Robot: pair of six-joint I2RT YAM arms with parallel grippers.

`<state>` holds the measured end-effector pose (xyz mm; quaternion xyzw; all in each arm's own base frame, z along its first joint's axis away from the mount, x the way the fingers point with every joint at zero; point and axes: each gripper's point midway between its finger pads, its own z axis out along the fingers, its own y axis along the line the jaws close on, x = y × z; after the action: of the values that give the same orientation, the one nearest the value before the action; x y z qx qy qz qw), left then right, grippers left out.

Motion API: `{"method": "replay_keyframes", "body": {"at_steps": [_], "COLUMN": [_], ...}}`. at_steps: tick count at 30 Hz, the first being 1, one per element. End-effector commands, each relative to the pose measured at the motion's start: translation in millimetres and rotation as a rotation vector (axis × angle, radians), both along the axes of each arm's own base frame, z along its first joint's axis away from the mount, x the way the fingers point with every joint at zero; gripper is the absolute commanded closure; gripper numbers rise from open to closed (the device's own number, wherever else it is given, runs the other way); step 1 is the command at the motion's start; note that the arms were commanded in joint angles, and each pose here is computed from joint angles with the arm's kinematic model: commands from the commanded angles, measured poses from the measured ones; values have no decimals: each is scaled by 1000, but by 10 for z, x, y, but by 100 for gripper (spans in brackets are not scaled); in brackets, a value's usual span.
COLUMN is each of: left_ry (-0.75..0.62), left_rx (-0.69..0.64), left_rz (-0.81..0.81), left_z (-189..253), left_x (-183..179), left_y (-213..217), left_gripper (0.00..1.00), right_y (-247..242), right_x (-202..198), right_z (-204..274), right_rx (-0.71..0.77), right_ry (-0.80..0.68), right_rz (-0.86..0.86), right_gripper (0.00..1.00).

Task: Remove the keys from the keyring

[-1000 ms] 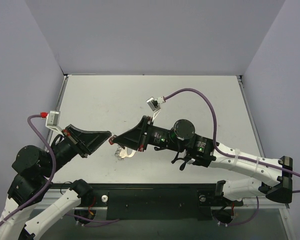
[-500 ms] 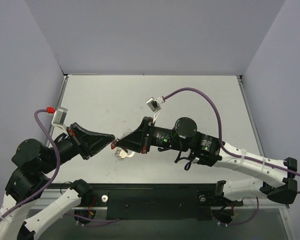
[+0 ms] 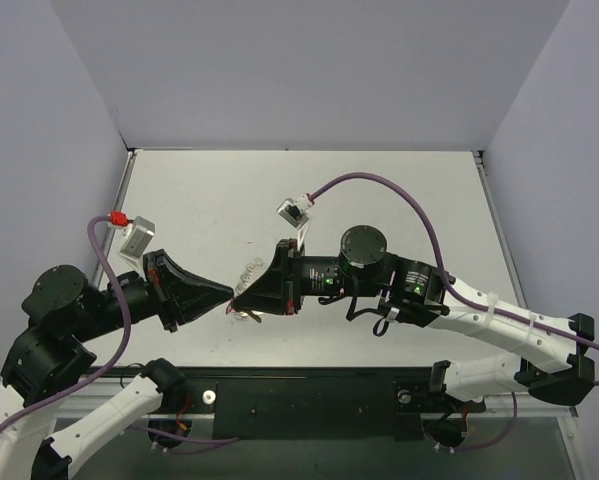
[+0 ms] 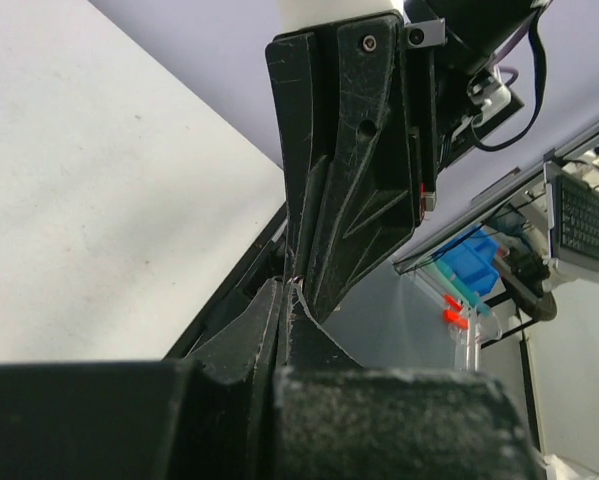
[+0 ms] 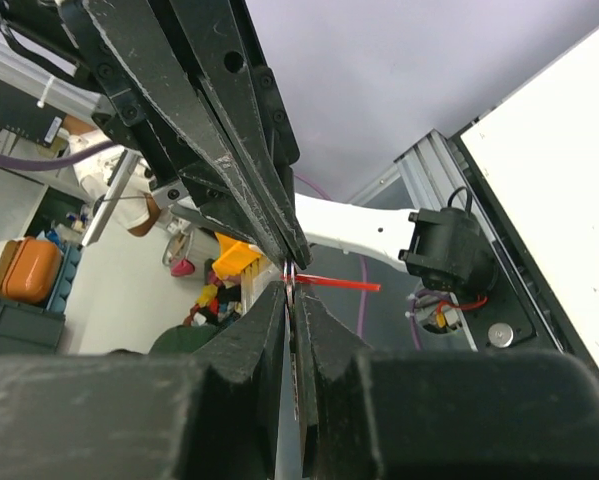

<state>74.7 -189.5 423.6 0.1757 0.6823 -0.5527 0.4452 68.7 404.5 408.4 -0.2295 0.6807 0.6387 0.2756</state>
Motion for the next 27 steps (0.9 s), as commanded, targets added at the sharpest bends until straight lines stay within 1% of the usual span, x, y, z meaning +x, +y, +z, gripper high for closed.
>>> {"method": "replay_keyframes", "body": {"at_steps": [1, 5, 9, 13, 14, 19, 27], "left_ry": [-14, -19, -25, -23, -28, -28, -50], "left_rx": [76, 75, 76, 117, 132, 203, 258], "left_rz": [-151, -154, -191, -217, -245, -291, -367], "left_z": [-87, -82, -75, -143, -174, -321, -352], "left_x": [-232, -224, -270, -289, -318, -321, -342], "left_y": [-47, -56, -77, -82, -91, -105, -137], "left_gripper": [100, 100, 100, 100, 100, 100, 100], "right_y": [14, 23, 29, 39, 38, 16, 5], "right_x": [47, 28, 19, -25, -37, -158, -373], "right_z": [219, 174, 147, 88, 93, -38, -100], "right_rx": [46, 38, 33, 8, 3, -89, -156], "right_ry": [-47, -37, -32, -20, -23, -14, 12], "right_rz": [-15, -8, -2, 26, 34, 111, 255], "right_gripper": [97, 98, 99, 100, 100, 100, 100]}}
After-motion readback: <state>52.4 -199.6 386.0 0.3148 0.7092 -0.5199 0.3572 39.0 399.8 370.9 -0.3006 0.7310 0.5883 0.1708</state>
